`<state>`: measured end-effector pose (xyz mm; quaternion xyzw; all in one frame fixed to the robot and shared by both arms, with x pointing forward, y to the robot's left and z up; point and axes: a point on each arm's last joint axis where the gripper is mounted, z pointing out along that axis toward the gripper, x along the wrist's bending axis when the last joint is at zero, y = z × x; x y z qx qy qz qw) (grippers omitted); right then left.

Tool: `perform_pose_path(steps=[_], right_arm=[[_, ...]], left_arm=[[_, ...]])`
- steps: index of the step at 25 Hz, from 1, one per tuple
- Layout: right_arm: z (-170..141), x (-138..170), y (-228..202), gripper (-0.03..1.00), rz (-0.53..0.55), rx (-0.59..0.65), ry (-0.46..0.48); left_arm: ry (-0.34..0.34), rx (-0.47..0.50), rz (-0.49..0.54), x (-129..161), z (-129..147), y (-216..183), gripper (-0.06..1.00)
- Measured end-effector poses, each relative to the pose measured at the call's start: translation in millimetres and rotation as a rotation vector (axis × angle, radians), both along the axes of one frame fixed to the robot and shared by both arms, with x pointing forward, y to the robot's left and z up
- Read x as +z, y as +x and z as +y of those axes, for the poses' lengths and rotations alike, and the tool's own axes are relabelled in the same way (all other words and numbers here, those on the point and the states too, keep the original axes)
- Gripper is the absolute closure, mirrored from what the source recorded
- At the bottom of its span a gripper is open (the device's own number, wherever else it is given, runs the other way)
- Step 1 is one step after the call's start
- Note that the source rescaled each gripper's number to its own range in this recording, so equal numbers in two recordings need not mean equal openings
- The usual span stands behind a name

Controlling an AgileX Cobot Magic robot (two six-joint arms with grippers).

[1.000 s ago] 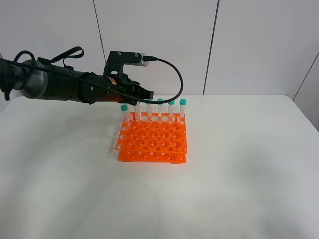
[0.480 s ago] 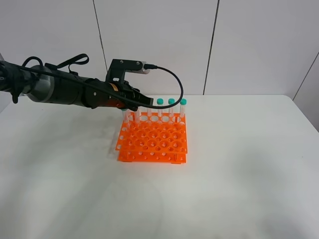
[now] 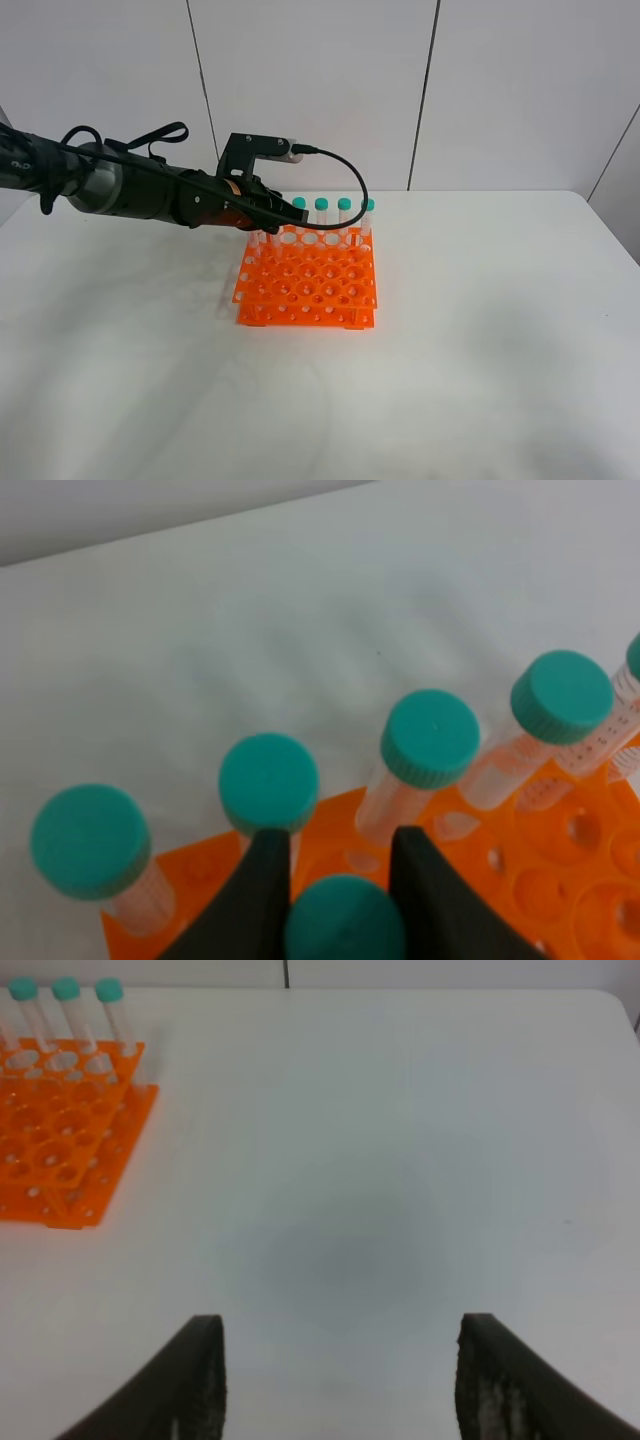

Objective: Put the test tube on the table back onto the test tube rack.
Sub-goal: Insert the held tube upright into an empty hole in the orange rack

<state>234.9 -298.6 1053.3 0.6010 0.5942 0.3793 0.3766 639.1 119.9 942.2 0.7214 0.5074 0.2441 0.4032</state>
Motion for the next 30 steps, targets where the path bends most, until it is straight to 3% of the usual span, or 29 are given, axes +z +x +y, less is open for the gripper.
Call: perform_pose_path(steps=[17,30], right_arm=[[0.4,0.0,0.0,0.51,0.000,0.003,0.004],[0.5,0.0,0.0,0.51,0.000,0.003,0.005]], left_arm=[[0.002,0.000,0.005,-2.5,-0.1,0.2,0.94],[-0.035,0.028,0.023,-2.9,-0.1,0.3,0.94]])
